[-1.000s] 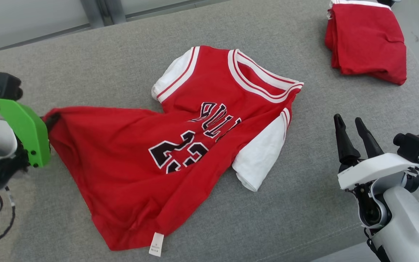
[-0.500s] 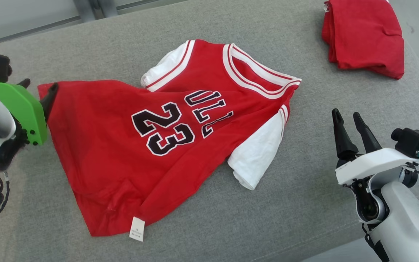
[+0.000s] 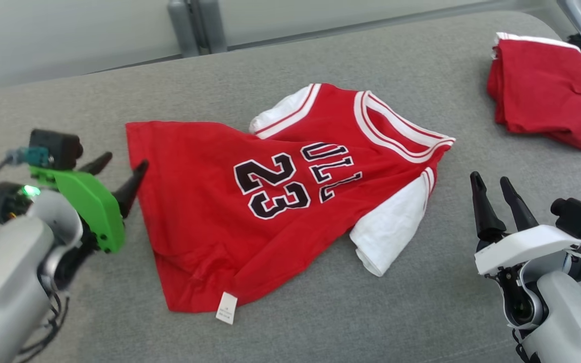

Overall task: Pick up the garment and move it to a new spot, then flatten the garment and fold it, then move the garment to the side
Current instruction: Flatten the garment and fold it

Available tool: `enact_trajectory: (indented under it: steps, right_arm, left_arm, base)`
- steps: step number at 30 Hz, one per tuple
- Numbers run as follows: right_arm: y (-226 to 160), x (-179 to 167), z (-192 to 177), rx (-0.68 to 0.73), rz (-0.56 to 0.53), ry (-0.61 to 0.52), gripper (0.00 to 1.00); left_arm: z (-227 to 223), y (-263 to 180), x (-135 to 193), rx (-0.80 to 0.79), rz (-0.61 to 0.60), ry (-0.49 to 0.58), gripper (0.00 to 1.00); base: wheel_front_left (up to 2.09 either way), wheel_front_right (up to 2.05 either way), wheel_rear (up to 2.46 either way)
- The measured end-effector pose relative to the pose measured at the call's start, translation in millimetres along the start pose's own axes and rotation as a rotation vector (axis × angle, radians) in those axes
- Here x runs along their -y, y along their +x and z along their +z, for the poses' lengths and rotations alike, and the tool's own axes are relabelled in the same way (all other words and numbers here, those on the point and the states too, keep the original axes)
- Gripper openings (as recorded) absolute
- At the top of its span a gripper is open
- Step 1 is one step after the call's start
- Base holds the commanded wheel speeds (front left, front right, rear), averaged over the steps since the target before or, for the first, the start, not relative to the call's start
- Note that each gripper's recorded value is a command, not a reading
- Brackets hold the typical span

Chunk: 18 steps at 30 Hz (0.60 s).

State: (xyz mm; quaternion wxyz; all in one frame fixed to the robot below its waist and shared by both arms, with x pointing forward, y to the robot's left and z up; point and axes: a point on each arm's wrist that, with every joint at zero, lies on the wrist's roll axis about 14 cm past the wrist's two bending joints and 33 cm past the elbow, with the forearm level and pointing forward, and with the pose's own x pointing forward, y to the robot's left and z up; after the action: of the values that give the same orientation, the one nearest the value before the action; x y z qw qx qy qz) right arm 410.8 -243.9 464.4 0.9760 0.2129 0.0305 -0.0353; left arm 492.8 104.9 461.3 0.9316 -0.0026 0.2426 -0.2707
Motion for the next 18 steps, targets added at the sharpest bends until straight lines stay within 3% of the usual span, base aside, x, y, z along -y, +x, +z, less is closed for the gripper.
enact_trajectory:
  steps: [6, 18]
  right_arm:
    - [6.9, -17.3, 7.1, 0.028, 0.050, 0.003, 1.00]
    - [12.7, -14.4, -4.7, -0.002, 0.050, -0.015, 1.00]
  left_arm:
    - [-15.8, -31.9, 26.1, 0.088, -0.003, -0.067, 1.00]
    - [-102.9, -47.6, 104.8, -0.144, -0.136, -0.190, 1.00]
  base:
    - [0.00, 0.00, 0.00]
    - [0.00, 0.00, 0.00]
